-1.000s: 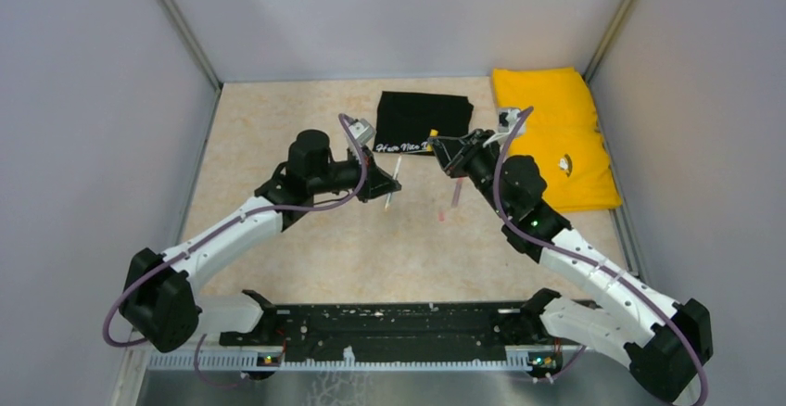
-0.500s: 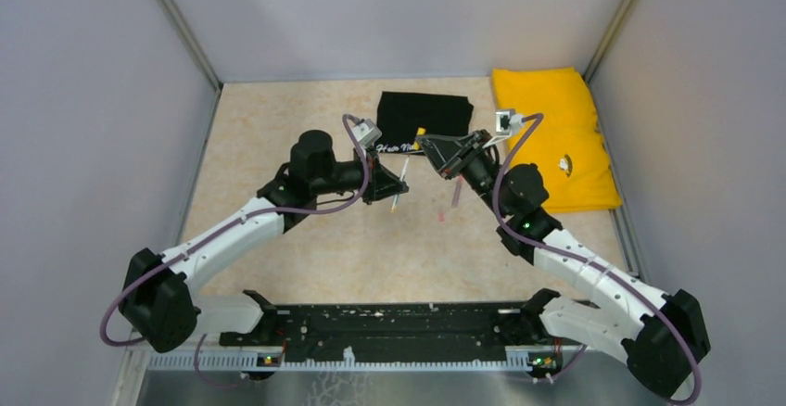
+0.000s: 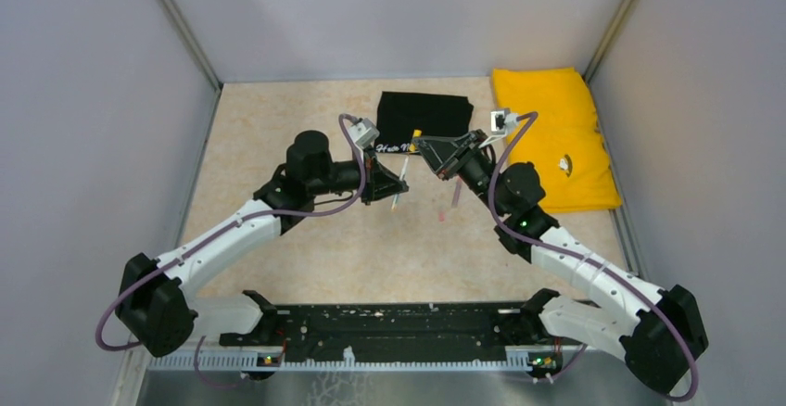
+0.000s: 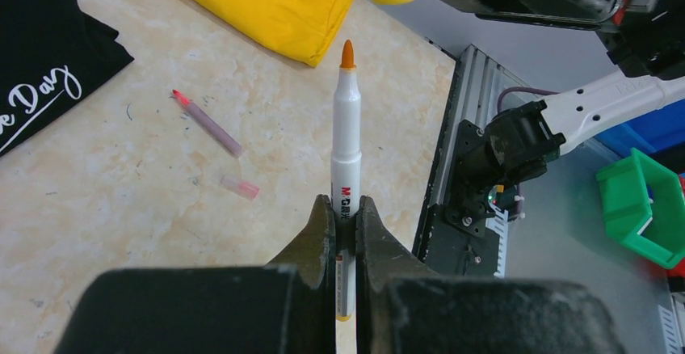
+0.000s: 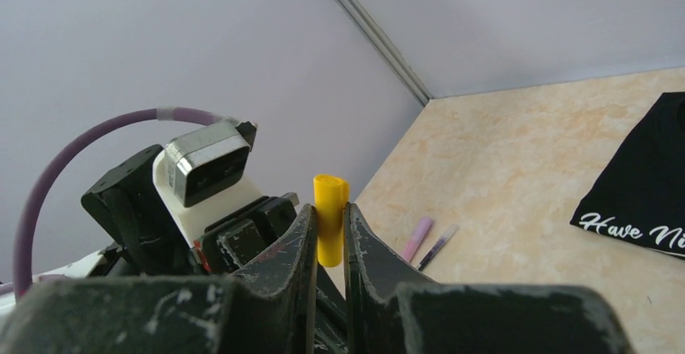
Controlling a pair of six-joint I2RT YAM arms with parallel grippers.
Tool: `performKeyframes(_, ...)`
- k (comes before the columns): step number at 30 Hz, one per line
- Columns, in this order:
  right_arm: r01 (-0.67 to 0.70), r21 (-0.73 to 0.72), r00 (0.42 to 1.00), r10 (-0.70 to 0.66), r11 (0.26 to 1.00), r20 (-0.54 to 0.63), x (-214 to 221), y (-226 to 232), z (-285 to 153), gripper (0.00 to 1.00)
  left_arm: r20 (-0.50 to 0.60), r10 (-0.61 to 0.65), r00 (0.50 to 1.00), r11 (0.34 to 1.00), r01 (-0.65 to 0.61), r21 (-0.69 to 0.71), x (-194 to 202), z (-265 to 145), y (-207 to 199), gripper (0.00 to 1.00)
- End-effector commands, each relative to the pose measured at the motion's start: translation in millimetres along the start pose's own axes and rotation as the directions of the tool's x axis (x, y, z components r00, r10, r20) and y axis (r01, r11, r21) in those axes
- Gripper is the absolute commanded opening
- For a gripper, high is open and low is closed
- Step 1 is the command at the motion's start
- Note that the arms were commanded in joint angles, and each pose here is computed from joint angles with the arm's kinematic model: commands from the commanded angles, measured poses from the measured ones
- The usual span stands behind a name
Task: Insert the pens into the pen caps
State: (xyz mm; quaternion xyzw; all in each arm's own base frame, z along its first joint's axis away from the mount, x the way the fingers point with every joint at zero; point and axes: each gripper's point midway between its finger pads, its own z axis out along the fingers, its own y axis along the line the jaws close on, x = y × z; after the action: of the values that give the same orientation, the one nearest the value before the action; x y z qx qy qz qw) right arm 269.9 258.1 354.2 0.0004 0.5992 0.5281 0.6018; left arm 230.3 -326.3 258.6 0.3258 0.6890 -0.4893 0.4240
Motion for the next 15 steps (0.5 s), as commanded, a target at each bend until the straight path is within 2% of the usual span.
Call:
performKeyframes(1,0.006,-0.03,0.999,-0.005,1.0,0.033,-12.1,7.3,3.6,0.0,0.04,0.049,0.998,0.997,-0.052,0.064,-12.4,-2.8,-17.8,0.0)
performKeyframes(15,0.001,-0.032,1.0,0.0,0.999,0.02,-9.9,7.9,4.3,0.0,0.036,0.059,0.998,0.995,-0.061,0.079,-9.2,-2.2,-21.5,0.0)
